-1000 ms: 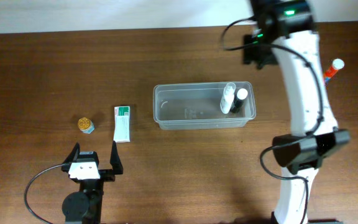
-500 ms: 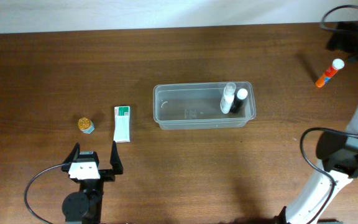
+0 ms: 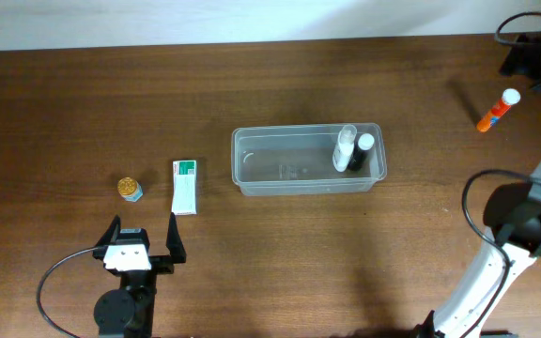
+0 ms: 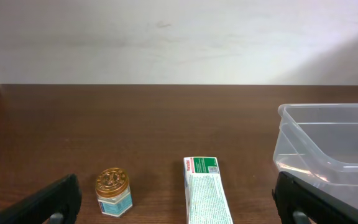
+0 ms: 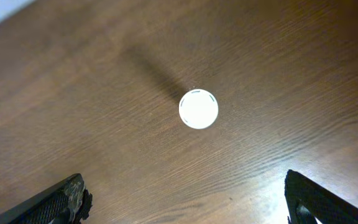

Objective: Pack container
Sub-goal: 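Open the right gripper and move it right over the orange tube, then lower and close the right gripper on the orange tube's white cap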

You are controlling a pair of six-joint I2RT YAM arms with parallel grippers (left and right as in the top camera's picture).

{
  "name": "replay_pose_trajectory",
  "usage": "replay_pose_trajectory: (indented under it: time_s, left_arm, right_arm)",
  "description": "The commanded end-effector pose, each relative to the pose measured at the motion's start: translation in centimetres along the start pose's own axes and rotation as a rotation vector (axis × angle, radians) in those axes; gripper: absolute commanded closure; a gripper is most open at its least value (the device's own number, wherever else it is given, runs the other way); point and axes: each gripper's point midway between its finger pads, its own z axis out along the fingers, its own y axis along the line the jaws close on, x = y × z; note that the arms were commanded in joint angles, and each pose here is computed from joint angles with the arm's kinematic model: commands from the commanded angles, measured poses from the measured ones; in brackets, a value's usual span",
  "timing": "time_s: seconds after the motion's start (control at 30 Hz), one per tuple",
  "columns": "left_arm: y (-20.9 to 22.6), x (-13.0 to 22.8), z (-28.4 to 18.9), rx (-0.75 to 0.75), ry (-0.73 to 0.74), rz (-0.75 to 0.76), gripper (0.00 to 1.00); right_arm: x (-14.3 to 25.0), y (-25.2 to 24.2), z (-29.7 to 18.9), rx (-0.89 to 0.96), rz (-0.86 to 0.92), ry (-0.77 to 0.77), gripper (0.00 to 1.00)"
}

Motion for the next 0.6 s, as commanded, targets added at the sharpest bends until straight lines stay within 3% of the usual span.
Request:
replay_pose_trajectory:
  time_s: [0.0, 0.57]
  left_arm:
    - [-0.1, 0.0, 0.0, 0.007, -0.003, 0.011, 0.01]
    - [-0.1, 0.0, 0.0, 0.007, -0.003, 0.011, 0.01]
  right_arm:
    - [0.3, -0.2, 2.6, 0.006, -0.005, 0.039, 0.07]
    - [0.7, -2.5, 8.2, 0.067, 0.012, 0.096, 0.11]
